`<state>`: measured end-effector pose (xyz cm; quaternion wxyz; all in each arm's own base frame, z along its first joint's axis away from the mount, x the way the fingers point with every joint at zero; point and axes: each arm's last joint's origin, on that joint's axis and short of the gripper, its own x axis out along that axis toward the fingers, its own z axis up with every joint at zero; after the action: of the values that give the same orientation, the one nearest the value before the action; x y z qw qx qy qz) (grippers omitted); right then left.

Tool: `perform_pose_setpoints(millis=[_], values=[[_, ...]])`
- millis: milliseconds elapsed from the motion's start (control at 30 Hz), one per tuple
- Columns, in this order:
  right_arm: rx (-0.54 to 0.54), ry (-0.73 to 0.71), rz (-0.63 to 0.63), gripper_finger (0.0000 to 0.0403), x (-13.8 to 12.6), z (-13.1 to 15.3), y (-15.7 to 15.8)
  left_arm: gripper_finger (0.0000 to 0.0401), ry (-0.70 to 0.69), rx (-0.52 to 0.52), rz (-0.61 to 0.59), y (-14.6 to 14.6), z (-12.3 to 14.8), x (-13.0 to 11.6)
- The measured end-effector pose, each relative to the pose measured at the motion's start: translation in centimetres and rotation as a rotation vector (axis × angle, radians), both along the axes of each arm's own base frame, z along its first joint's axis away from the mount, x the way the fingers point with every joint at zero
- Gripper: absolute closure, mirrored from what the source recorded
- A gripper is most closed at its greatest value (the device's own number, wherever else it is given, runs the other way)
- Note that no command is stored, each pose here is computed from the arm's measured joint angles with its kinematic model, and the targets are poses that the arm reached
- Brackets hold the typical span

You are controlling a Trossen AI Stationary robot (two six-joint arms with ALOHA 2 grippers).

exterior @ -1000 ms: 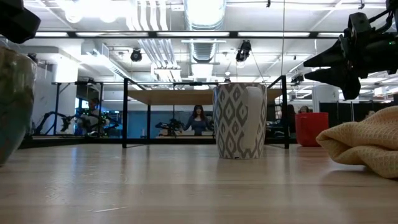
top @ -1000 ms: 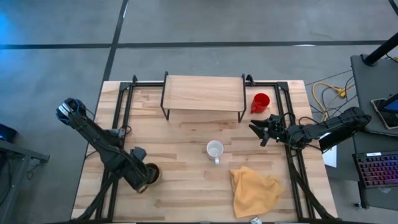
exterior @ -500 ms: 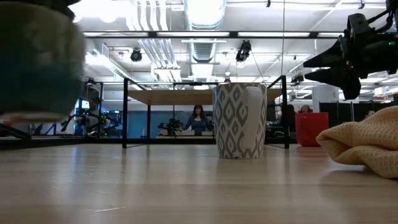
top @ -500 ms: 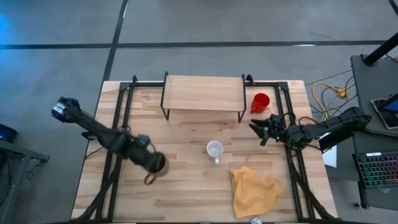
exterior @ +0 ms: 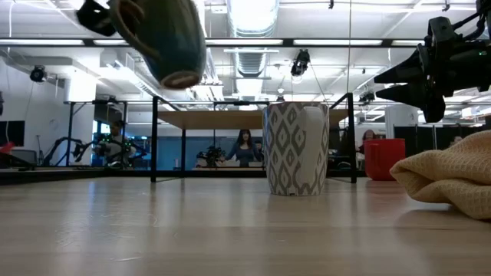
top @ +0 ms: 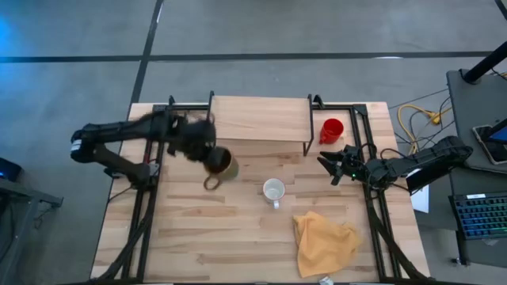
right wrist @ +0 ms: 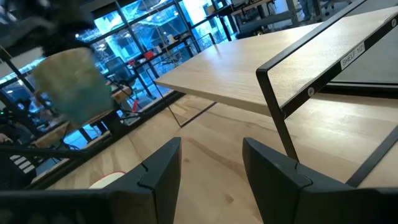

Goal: Stack small to large cups/mugs on shelf
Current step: Put the brown mug on the shelf

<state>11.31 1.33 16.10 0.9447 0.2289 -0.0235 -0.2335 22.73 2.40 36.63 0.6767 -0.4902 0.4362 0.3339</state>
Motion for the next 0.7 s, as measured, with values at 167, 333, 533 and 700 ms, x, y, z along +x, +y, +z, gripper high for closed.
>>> perform_pose_setpoints(millis=[167, 333, 533, 700], values=[[0.000, 0.000, 0.000, 0.0239, 0.0, 0.0, 0.0, 0.0388, 0.077, 0.032, -0.001, 4.9, 1.6, 1.5], [0.000, 0.000, 0.001, 0.0238, 0.0, 0.0, 0.0, 0.0388, 0.016, 0.076, -0.004, 9.0, 3.8, 3.8], [0.003, -0.001, 0.001, 0.0239, 0.0, 0.0, 0.0, 0.0388, 0.081, 0.100, 0.063, 13.7, 4.5, 4.2], [0.003, -0.001, 0.001, 0.0239, 0.0, 0.0, 0.0, 0.0388, 0.083, 0.068, 0.191, 16.1, 4.1, 3.6]])
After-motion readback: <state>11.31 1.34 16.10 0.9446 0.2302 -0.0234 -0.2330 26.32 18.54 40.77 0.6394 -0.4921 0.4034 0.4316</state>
